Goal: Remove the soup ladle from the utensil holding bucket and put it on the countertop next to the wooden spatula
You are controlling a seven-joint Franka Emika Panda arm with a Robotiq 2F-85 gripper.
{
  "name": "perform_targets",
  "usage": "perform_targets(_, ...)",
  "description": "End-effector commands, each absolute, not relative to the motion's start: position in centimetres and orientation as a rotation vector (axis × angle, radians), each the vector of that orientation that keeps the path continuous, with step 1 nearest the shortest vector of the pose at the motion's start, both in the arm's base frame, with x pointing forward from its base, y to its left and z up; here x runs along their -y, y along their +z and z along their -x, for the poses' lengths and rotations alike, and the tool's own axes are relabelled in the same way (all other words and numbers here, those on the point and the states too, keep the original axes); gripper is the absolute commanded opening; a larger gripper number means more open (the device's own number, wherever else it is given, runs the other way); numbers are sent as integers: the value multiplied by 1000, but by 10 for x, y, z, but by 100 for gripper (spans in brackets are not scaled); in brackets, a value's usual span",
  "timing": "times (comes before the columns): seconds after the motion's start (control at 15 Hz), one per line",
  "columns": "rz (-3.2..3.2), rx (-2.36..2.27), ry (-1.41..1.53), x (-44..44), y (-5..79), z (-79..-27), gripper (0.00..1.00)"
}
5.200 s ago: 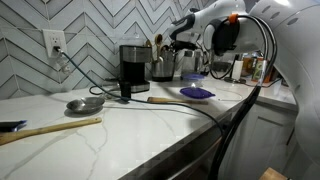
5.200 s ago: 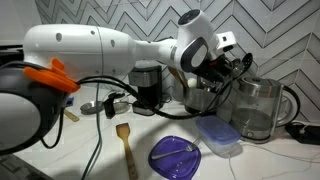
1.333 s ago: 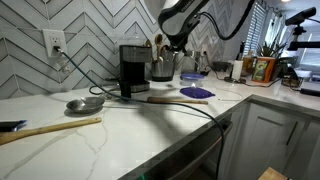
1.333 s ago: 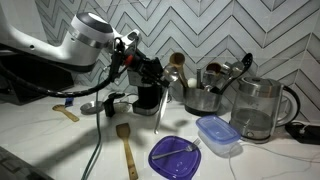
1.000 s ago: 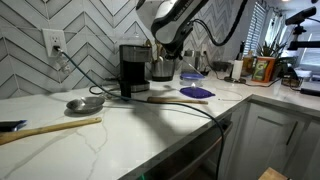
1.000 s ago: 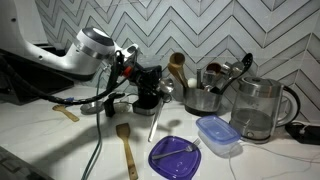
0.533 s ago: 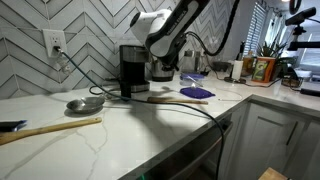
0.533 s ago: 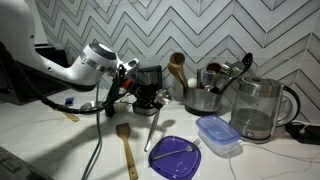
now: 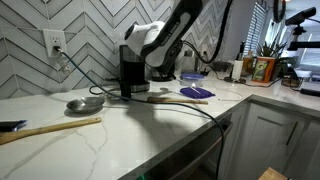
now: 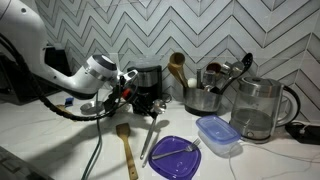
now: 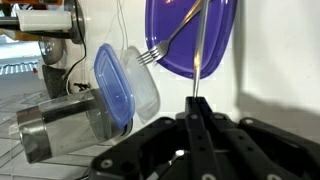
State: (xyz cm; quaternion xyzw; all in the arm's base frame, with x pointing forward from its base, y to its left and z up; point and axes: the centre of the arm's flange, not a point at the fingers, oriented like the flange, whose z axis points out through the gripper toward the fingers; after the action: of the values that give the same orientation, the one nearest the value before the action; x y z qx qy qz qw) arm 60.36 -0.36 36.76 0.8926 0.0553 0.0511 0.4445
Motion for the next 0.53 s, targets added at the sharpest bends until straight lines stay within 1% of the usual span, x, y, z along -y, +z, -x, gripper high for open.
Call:
perform_targets(0.0, -2210, -136, 76, 0, 357, -606, 1)
perform_targets(0.47, -2210, -144, 36, -2, 347, -608, 1)
